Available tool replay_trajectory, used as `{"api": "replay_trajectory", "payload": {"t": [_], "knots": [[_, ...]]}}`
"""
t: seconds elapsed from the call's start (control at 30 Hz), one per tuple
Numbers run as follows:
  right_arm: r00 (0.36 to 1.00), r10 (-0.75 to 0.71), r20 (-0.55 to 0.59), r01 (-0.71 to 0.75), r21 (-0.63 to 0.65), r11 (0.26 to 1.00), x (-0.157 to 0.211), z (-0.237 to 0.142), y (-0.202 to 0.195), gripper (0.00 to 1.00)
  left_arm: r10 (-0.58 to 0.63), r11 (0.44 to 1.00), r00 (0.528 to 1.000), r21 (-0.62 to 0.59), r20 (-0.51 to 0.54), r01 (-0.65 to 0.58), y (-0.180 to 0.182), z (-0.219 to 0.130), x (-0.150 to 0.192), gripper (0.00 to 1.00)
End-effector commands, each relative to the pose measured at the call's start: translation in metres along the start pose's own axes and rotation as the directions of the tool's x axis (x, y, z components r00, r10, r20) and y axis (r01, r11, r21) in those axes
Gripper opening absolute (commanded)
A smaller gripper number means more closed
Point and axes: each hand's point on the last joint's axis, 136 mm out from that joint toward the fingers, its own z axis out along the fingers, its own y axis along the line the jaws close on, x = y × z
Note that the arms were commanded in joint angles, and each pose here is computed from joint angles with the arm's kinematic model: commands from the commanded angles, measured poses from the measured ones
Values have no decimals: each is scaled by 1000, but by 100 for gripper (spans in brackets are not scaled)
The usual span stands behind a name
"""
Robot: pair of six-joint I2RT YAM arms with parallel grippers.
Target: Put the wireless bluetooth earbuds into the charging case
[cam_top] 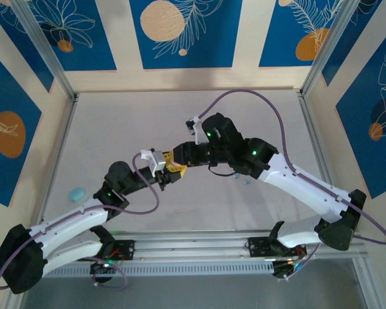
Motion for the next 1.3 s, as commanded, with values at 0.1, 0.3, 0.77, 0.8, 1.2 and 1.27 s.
{"api": "replay_trajectory", "payload": {"t": [0.1,0.3,0.77,0.8,1.2,1.27], "knots": [[1000,-11,-4,12,30,999,-1,1,-2,26,24,1000,997,9,77,-25,-3,-3,-26,31],[1000,-11,-1,11,6,1000,-3,-1,5,26,24,1000,997,5,73,-24,-2,-3,-25,31],[997,-41,65,48,-102,994,-8,-23,22,30,35,999,998,-19,57,-34,2,-3,-22,31],[997,-46,69,53,-116,992,-8,-25,25,30,35,999,998,-19,56,-34,2,-3,-22,31],[962,-75,264,99,-79,992,-24,-60,12,35,56,996,998,63,42,-58,-12,-2,-21,31],[964,-17,266,28,-41,999,-29,-64,-5,38,57,993,998,103,34,-61,-18,-1,-21,31]]}}
